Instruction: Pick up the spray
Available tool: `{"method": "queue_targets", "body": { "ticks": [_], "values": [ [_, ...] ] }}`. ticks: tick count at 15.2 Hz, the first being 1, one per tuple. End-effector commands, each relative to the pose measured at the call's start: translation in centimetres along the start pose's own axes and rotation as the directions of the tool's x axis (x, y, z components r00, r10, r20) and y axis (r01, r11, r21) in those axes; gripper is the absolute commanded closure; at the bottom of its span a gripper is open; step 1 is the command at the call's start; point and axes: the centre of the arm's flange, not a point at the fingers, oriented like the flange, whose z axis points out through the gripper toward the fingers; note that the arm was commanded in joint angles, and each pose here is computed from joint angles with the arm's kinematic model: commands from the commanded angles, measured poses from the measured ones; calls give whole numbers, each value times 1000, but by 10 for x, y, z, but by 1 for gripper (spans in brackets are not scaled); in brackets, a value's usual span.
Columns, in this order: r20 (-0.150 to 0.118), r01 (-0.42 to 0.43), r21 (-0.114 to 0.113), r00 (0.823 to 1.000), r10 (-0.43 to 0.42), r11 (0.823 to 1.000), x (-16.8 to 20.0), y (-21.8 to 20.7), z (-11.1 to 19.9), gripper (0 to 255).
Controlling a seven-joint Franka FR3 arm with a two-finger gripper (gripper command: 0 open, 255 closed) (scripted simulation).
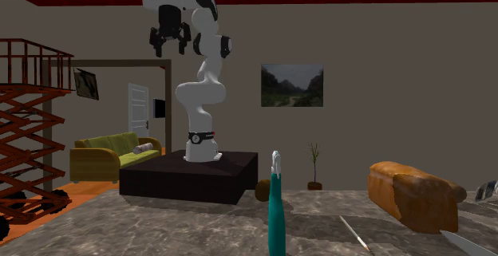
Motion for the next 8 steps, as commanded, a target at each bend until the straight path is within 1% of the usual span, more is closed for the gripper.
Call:
{"method": "queue_targets", "body": {
  "ticks": [1, 8],
  "values": [
    [0, 0, 0, 1000, 0, 1000, 0, 0, 0, 0],
    [11, 26, -5, 1000, -26, 1000, 32, -70, 53, 0]
  ]
}}
